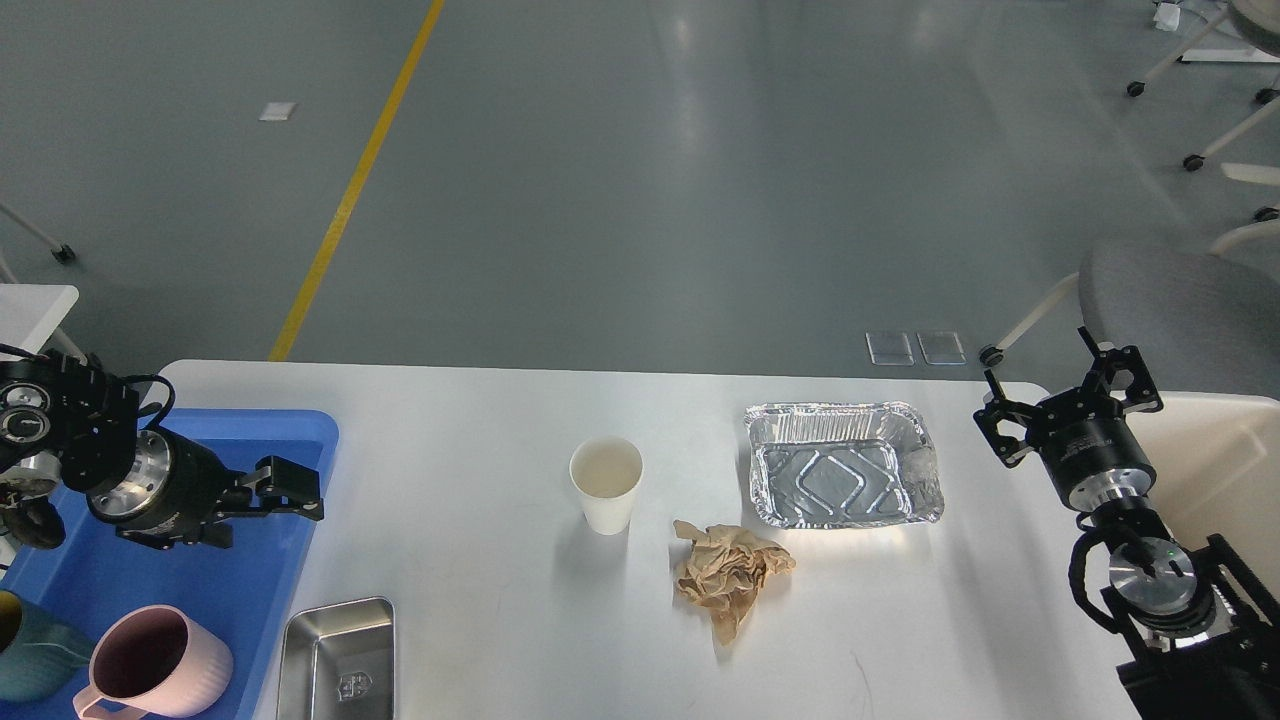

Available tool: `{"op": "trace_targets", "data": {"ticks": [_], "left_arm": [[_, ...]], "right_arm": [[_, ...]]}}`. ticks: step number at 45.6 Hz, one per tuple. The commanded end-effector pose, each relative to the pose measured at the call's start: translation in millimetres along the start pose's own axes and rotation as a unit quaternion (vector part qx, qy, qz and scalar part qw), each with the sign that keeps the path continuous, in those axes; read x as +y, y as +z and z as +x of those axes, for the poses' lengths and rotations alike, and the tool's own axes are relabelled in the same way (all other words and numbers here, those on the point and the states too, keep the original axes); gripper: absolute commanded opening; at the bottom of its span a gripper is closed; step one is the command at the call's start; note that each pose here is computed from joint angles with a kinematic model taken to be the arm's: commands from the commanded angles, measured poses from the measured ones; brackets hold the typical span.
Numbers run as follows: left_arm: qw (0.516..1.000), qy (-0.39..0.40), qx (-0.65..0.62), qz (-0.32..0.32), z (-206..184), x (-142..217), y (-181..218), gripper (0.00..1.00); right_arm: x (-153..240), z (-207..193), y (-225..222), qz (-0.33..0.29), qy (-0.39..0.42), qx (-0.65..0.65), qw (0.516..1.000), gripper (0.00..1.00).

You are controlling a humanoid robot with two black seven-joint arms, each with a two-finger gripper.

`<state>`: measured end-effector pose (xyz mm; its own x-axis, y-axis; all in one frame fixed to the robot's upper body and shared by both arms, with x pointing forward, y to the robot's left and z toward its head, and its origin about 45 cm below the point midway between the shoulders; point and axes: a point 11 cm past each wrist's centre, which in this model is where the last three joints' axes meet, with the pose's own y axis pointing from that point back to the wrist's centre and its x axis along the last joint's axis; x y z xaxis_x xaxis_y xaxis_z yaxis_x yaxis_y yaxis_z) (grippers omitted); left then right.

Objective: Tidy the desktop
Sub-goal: 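Move the left gripper down toward the small silver tray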

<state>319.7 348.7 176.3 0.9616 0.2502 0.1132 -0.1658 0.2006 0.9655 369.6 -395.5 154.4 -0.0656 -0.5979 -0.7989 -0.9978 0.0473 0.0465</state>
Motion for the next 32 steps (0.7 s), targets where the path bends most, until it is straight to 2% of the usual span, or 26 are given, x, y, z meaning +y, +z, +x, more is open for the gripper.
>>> {"op": "trace_targets", "data": {"ticks": [1,6,24,32], "left_arm": [[1.000,-0.012,-0.005,0.009,-5,-5,0,0.98],[1.000,-0.020,-0.013,0.000,-8,-11,11,0.98],[0.997,-0.060,-0.006,0.052,-28,-14,-28,0.98],[0.997,-0.066,0.001,0.050,-35,-21,-29,0.98]], "right_arm": [[0,1,0,0.001,0.001,0.000,1.000,1.00],[1,1,-1,0.001,0.002,-0.001,1.000,1.00],[1,2,-1,0.001,0.002,0.000,1.000,1.00],[1,1,-1,0.001,0.002,-0.001,1.000,1.00]]}}
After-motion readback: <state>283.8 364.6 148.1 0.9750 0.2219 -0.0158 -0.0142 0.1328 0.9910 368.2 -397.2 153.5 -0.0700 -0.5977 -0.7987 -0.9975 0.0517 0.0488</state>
